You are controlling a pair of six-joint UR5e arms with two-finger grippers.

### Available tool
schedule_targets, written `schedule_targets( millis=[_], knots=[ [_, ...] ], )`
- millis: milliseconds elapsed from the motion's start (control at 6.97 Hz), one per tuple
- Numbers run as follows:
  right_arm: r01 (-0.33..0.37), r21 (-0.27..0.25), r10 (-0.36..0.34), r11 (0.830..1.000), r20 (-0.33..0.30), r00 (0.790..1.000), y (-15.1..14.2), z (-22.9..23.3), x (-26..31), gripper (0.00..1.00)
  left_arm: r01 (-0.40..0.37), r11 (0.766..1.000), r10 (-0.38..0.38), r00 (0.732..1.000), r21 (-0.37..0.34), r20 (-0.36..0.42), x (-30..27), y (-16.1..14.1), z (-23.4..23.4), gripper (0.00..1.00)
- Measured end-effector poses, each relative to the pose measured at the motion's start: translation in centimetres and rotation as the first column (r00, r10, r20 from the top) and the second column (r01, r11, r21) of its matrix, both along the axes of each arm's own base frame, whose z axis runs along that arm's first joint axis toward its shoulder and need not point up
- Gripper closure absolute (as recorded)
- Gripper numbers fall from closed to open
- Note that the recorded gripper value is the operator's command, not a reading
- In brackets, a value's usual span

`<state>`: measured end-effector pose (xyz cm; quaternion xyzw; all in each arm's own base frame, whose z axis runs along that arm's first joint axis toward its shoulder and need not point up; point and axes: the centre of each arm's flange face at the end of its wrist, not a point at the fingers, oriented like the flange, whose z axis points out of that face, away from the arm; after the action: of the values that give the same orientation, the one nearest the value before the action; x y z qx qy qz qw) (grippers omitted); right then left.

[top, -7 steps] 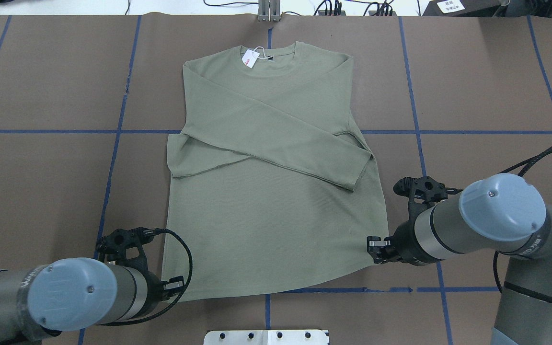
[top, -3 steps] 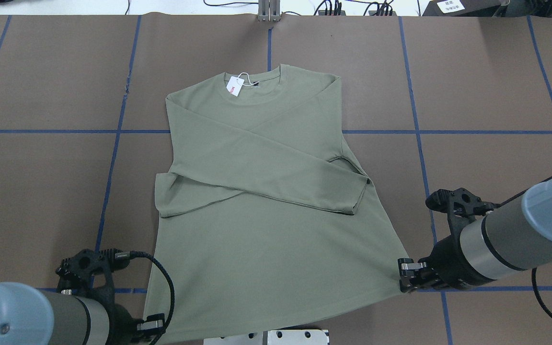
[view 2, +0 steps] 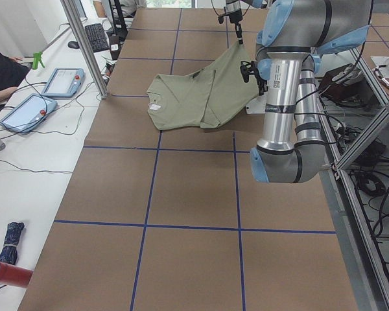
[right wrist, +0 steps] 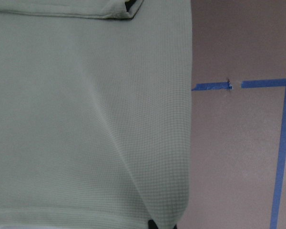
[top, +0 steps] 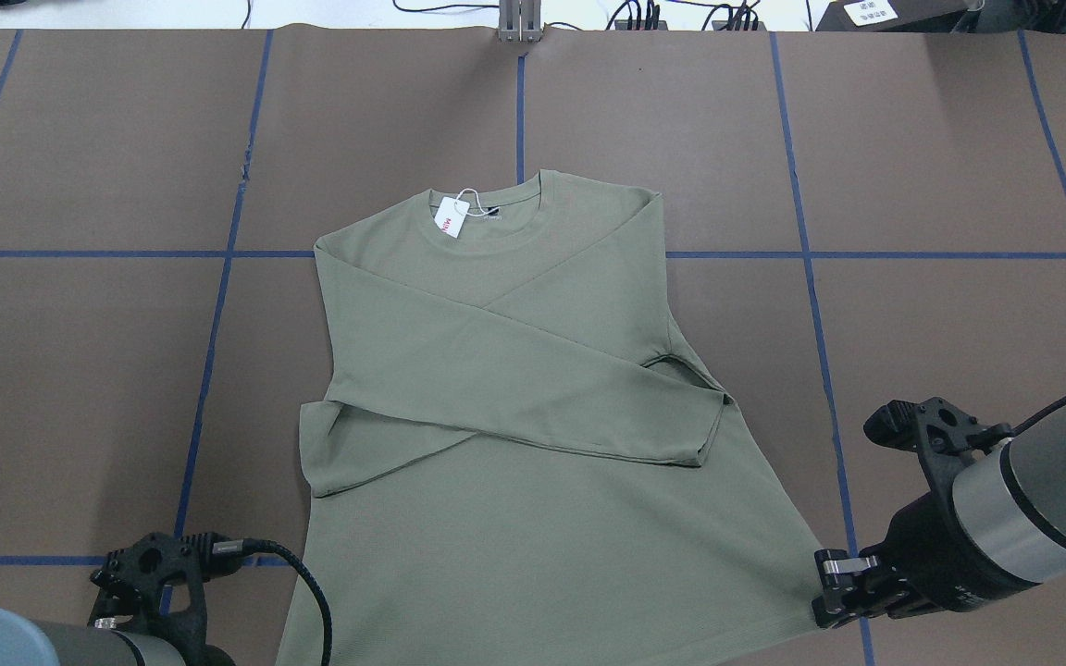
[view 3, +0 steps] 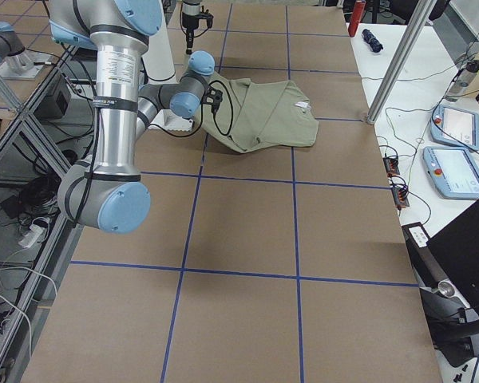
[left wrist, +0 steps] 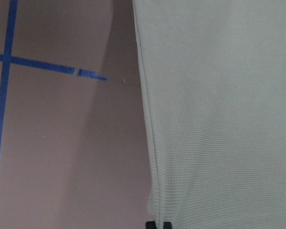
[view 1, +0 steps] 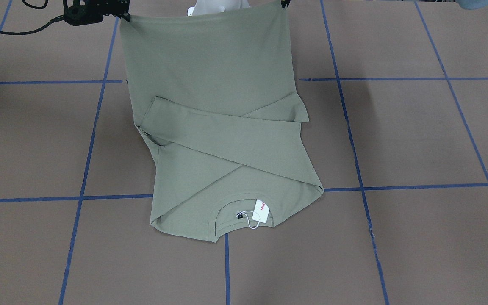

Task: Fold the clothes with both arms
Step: 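Lift the hem with both grippers and carry it over toward the collar, then lay the hem down at the collar and open both grippers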

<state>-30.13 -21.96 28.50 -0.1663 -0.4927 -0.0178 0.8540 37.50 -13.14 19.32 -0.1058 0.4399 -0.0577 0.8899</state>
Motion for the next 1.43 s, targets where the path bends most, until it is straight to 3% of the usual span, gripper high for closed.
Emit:
schedule_targets(
  millis=[143,430,861,1147,1434],
  knots=[
    [-0.046,0.009,0.046,0.999,-0.002,0.999,-1.8,0.2,-0.4,1.00,0.031,1.000,-0.031,1.000,0.002,-0.003,-0.6,-1.5,-0.1,1.00],
    [-0.195,0.040,0.195,0.980,0.017,0.981,-8.8,-0.7,-1.0,1.00,0.117,0.991,-0.118,0.993,0.070,0.001,-1.7,-7.4,0.1,1.00],
    [-0.368,0.091,0.367,0.926,0.028,0.930,-20.3,-2.3,-0.9,1.00,0.222,0.965,-0.233,0.970,0.140,0.073,-1.4,-20.0,1.6,1.00],
    [-0.417,0.139,0.422,0.898,-0.001,0.907,-26.4,-2.5,-3.2,1.00,0.282,0.941,-0.305,0.945,0.186,0.114,-2.3,-27.6,2.5,1.00],
    [-0.441,0.150,0.452,0.885,-0.049,0.891,-31.0,-2.3,-6.2,1.00,0.323,0.923,-0.350,0.930,0.211,0.110,-1.4,-33.0,4.8,1.00]
  ],
)
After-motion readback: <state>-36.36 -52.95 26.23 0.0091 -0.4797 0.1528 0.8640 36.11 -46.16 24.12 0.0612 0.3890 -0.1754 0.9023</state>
